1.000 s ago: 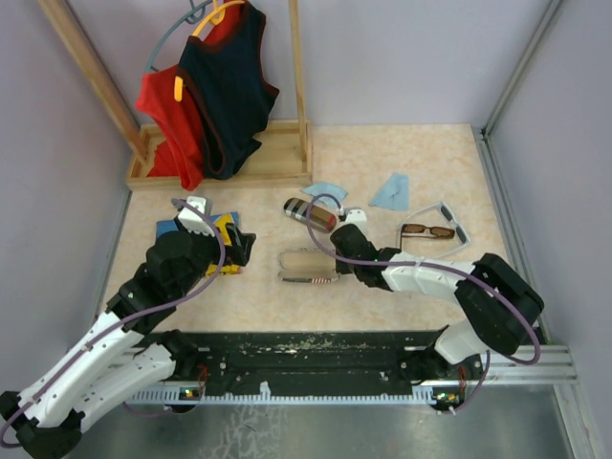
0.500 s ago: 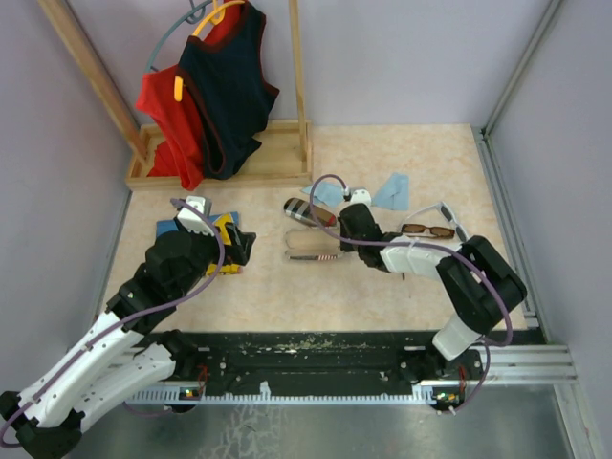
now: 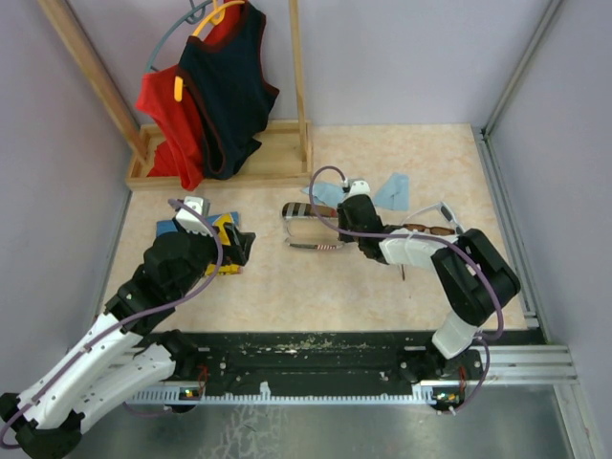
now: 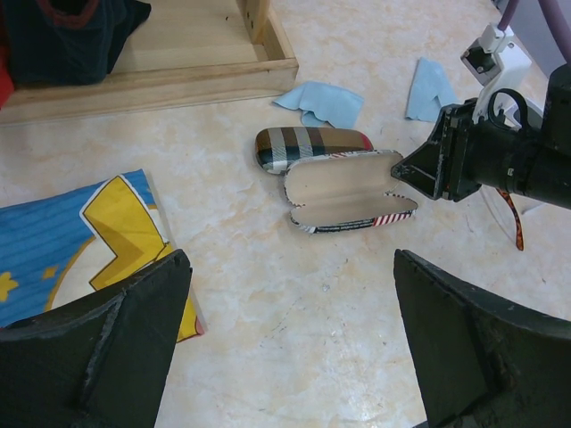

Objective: Organize the sunglasses
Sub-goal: Move the sunglasses case at the center of the board.

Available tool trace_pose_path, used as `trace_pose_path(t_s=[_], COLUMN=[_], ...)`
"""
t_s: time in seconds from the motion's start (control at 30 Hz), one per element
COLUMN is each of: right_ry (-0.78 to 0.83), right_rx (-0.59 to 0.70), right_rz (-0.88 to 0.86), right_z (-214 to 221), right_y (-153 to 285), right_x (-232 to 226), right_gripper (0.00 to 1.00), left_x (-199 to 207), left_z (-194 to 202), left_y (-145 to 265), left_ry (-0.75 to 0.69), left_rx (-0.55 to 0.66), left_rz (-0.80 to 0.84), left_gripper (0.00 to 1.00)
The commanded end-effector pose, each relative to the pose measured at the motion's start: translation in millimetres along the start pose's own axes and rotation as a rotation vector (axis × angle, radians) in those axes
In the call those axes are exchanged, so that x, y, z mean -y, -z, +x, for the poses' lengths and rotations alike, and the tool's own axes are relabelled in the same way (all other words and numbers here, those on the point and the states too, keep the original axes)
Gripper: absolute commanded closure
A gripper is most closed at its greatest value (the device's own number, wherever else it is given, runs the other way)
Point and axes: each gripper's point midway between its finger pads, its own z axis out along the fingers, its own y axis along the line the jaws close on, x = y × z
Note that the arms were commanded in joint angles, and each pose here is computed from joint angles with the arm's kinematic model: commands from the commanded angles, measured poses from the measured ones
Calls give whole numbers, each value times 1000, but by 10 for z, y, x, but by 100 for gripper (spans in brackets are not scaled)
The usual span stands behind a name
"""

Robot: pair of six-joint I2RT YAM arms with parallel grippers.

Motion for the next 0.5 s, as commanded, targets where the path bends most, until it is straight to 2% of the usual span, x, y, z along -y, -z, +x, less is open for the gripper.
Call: trace_pose_path(t_s=[0.0,0.23,0.47], right_ry=[-16,-21,-102], right_rx=[108,171,172], right_rz=[-40,-28,186], right_z=[-386,-598,-746], right_y=[50,373,546], right_x=[-98,-29,466], right_gripper=[69,52,47], left_x=[-11,17,172], left_z=[-58,-153,-437], left_y=[24,17,-117], left_ry=[9,11,43], left_rx=[19,49,129], left_rz=[-3,6,38], left_gripper=[0,0,0])
